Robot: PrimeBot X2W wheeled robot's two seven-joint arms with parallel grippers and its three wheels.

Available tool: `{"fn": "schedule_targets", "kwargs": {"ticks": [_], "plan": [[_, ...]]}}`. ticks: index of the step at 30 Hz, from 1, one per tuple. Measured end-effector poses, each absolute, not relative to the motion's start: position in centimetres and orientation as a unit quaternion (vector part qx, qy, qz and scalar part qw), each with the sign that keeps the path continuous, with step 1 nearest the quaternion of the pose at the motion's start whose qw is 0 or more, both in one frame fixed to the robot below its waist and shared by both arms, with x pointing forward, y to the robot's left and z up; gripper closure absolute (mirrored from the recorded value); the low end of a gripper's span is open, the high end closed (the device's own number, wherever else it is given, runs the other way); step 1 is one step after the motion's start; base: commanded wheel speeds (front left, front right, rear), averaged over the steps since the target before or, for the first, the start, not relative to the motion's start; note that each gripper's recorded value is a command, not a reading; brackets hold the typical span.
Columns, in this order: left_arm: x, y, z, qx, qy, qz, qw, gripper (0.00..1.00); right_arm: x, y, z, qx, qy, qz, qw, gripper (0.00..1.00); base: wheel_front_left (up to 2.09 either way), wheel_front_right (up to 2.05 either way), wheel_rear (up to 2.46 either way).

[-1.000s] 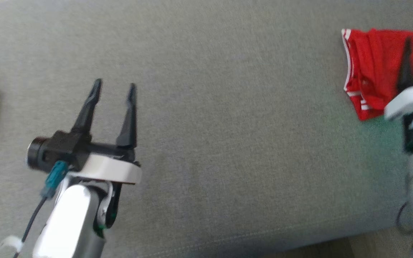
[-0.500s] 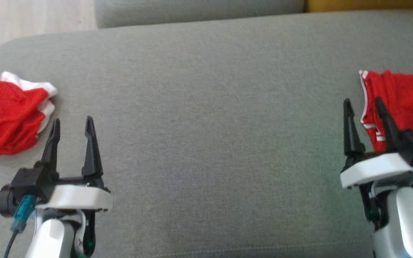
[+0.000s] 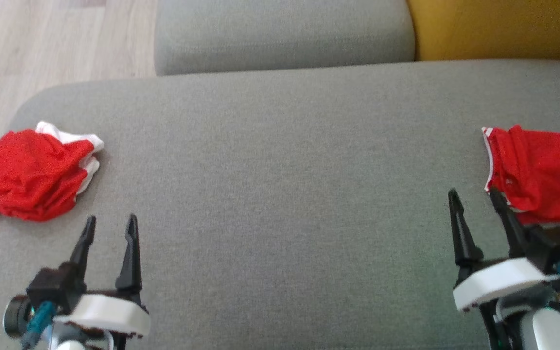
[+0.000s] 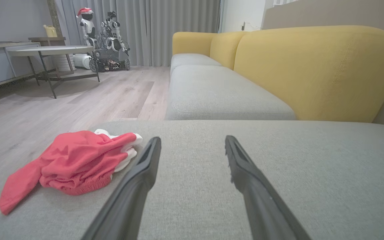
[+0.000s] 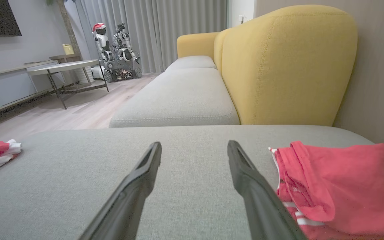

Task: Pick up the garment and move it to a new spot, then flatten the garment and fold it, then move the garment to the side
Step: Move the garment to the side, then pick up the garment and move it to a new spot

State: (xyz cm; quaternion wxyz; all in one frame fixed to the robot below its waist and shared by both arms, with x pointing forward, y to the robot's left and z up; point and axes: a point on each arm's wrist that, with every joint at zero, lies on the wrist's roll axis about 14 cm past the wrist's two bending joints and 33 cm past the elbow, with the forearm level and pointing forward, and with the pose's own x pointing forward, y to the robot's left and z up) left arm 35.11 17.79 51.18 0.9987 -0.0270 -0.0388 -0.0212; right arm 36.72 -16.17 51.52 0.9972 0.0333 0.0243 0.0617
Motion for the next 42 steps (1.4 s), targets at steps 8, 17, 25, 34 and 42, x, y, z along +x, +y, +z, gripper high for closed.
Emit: {"fn": "schedule_targets", "kwargs": {"ticks": [8,17,25,34,42], "plan": [[33.7,17.1,50.4,-0.026,-0.019,-0.033,0.999,0.00,34.7,-16.9,51.0,0.035,0.036,0.051,0.997,0.00,0.00,0.00,0.00],[32.6,17.0,49.2,-0.021,0.005,-0.039,0.999,0.00,33.6,-17.1,50.7,0.047,0.040,0.046,0.997,0.00,0.00,0.00,0.00],[32.7,17.0,49.0,-0.021,0.012,-0.037,0.999,0.00,33.4,-17.2,50.5,0.048,0.042,0.044,0.997,0.00,0.00,0.00,0.00],[32.7,17.0,49.1,-0.021,0.012,-0.035,0.999,0.00,33.4,-17.2,50.5,0.048,0.042,0.045,0.997,0.00,0.00,0.00,0.00],[32.6,17.2,49.1,-0.019,0.012,-0.029,0.999,0.00,33.5,-17.0,50.5,0.048,0.042,0.047,0.997,0.00,0.00,0.00,0.00]]}}
